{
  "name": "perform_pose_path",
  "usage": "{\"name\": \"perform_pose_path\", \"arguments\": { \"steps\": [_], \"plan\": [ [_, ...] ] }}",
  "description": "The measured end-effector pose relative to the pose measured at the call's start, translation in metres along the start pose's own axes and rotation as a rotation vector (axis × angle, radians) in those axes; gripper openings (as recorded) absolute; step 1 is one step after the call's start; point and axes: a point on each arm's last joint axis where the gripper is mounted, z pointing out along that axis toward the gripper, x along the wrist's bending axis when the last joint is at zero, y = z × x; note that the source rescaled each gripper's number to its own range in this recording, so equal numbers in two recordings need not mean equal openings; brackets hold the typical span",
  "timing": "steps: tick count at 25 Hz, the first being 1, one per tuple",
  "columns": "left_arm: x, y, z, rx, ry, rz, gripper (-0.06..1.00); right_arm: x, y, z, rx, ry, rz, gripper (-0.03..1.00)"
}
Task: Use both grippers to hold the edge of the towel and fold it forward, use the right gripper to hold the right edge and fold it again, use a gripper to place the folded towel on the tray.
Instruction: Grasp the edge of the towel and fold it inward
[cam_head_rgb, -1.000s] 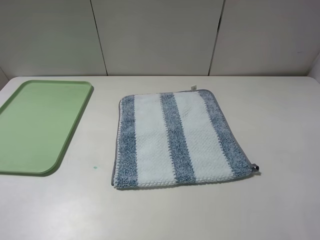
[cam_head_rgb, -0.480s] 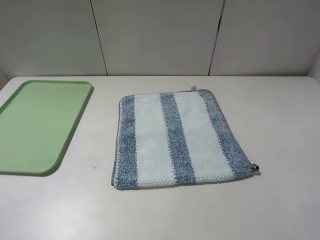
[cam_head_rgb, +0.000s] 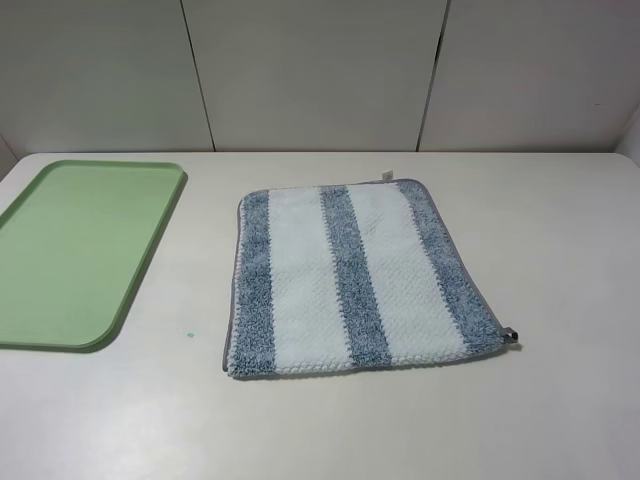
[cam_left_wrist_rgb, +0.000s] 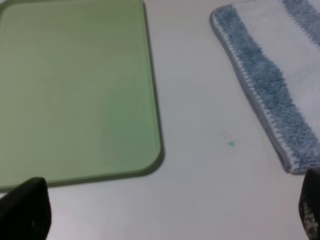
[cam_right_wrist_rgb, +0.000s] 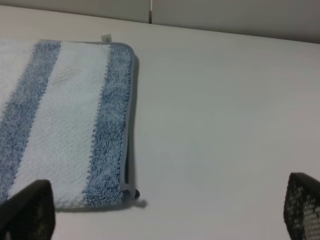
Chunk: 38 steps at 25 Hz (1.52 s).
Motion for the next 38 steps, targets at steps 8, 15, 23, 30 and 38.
{"name": "perform_pose_path", "arguments": {
  "steps": [8,15,23,30,38],
  "plan": [
    [-0.003,0.02,-0.005,0.084,-0.055,-0.01,1.0,-0.003,0.025,0.014,0.127,0.01,0.002,1.0],
    [0.004,0.079,0.0,0.21,-0.093,0.092,1.0,-0.008,0.062,0.052,0.287,0.043,-0.074,1.0],
    [-0.002,0.135,0.027,0.289,-0.288,0.399,0.99,-0.012,0.091,0.103,0.401,0.105,-0.174,1.0],
    [-0.025,0.147,0.083,0.465,-0.476,0.624,0.97,-0.007,0.104,0.149,0.461,0.22,-0.314,1.0],
    [-0.05,0.146,0.138,0.533,-0.574,0.777,0.95,0.04,0.084,0.201,0.57,0.463,-0.611,1.0]
  ]
}}
